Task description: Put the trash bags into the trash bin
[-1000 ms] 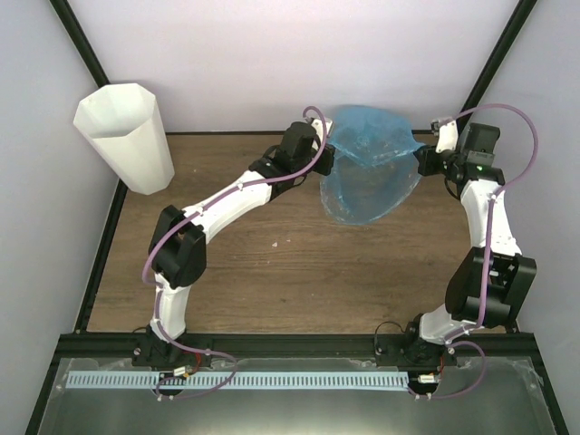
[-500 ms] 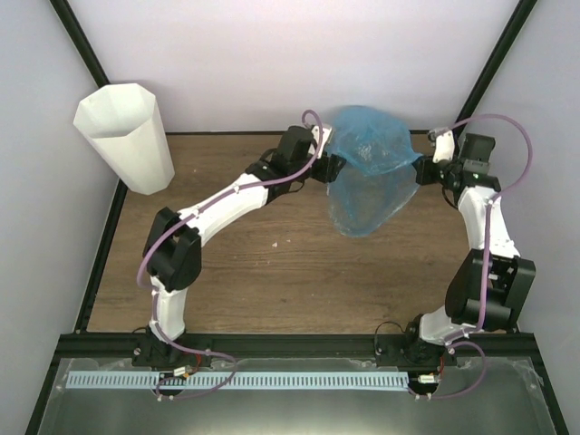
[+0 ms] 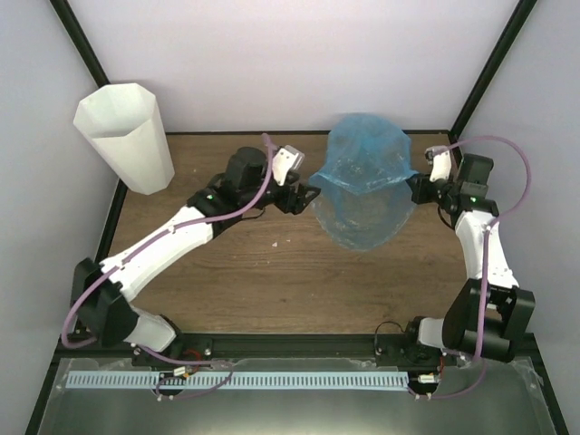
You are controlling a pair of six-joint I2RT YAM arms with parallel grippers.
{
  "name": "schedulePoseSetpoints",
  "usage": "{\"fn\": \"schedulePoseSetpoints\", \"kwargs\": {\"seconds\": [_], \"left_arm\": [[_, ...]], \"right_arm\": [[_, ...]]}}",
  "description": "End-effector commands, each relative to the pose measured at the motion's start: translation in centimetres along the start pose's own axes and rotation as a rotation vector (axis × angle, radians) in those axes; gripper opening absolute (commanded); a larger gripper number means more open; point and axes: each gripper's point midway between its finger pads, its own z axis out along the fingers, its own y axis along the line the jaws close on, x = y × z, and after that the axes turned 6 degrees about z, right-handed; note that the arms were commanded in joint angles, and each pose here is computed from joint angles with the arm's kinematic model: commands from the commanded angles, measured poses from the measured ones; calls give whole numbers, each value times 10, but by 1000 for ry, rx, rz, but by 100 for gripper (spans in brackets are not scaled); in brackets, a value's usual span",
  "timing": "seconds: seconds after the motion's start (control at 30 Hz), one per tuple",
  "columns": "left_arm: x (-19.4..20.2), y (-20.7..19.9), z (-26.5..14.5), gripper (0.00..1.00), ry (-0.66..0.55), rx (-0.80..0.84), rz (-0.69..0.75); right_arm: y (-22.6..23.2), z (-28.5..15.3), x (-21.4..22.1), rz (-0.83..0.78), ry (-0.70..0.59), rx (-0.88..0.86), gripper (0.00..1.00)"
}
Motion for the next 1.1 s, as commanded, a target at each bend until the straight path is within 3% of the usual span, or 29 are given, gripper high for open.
{"fn": "schedulePoseSetpoints", "kwargs": {"seconds": [0.0, 0.2, 0.3, 0.53, 0.73, 1.07], "left_arm": [[-5, 32, -34, 79, 13, -186, 7], [-24, 98, -92, 79, -18, -503, -68], [-34, 135, -119, 87, -47, -652, -130], [-70, 204, -167, 87, -141, -793, -286], [-85, 275, -201, 80, -240, -855, -488], [-83, 342, -214, 76, -192, -978, -488]], "right_arm": [[13, -7, 11, 37, -8, -58, 4], [19, -12, 28, 38, -8, -69, 4], [23, -15, 32, 36, -18, -77, 4], [28, -17, 45, 17, -24, -92, 4], [35, -21, 48, -2, -45, -118, 4], [37, -20, 52, -18, -40, -138, 4]]}}
